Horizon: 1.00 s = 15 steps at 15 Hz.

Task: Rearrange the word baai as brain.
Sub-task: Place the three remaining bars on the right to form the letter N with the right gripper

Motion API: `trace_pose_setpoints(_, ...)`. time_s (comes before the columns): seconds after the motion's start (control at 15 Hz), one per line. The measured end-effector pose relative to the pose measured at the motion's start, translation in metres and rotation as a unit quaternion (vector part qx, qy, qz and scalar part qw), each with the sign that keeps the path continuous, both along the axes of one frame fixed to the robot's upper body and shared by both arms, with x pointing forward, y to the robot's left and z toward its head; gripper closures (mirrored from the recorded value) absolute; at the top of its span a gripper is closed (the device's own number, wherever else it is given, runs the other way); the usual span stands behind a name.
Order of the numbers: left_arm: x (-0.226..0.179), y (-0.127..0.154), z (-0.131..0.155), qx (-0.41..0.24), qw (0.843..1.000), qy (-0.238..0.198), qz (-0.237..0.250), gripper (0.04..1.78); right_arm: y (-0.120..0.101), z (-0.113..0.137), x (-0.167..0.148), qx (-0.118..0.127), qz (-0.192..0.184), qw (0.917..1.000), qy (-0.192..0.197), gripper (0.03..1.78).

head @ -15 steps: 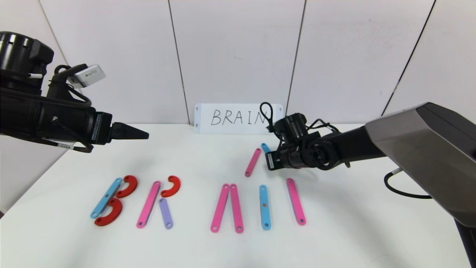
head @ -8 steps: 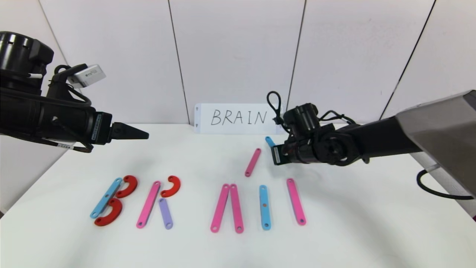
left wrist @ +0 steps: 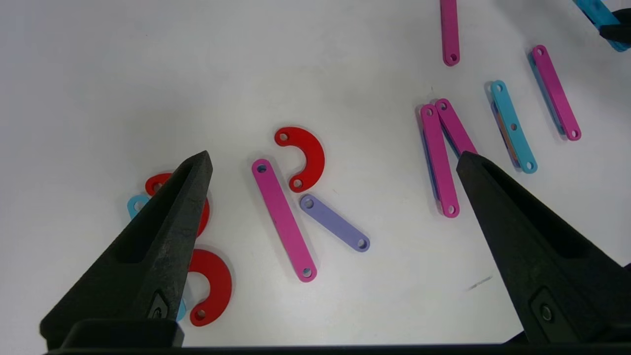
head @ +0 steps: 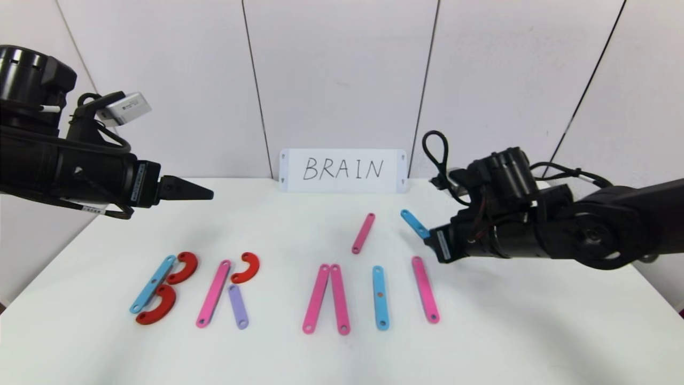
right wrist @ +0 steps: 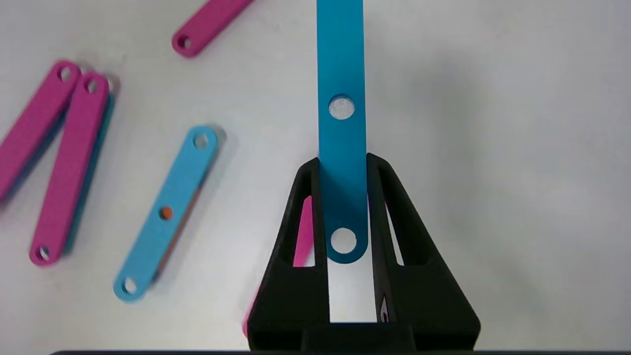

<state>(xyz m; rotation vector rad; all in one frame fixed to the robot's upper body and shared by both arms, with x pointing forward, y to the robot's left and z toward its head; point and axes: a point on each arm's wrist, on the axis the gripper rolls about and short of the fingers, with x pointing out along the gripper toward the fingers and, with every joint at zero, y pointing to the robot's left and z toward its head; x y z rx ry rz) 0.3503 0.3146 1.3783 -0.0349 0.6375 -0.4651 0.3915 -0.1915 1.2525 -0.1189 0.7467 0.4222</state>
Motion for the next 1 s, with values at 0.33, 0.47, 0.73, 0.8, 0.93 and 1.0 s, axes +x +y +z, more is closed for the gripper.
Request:
trace_pose_setpoints(0.33,0.0,0.0,0.0,0.0,1.0,0.001,0.0,0.09,-0.044,-0.006,-0.018,0.004,0.06,0.998,0.018,1.54)
trace_pose_setpoints(0.47,0.0,0.0,-0.001,0.0,1.0,0.001,0.0,0.09,-0.051,-0.01,-0.022,0.01,0.068,0.9972,0.03,1.54)
trace_pose_setpoints(0.73,0.0,0.0,-0.001,0.0,1.0,0.001,0.0,0.09,-0.057,-0.023,-0.03,0.008,0.064,0.9969,0.047,1.54)
trace_pose_setpoints(0.8,0.0,0.0,0.0,0.0,1.0,0.001,0.0,0.09,-0.057,-0.026,-0.03,0.008,0.063,0.9969,0.047,1.54)
trace_pose_setpoints(0.93,0.0,0.0,0.0,0.0,1.0,0.001,0.0,0.09,-0.057,-0.035,-0.031,0.006,0.063,0.9969,0.048,1.54)
trace_pose_setpoints(1.0,0.0,0.0,0.0,0.0,1.0,0.001,0.0,0.09,-0.057,-0.038,-0.03,0.006,0.062,0.9968,0.05,1.54)
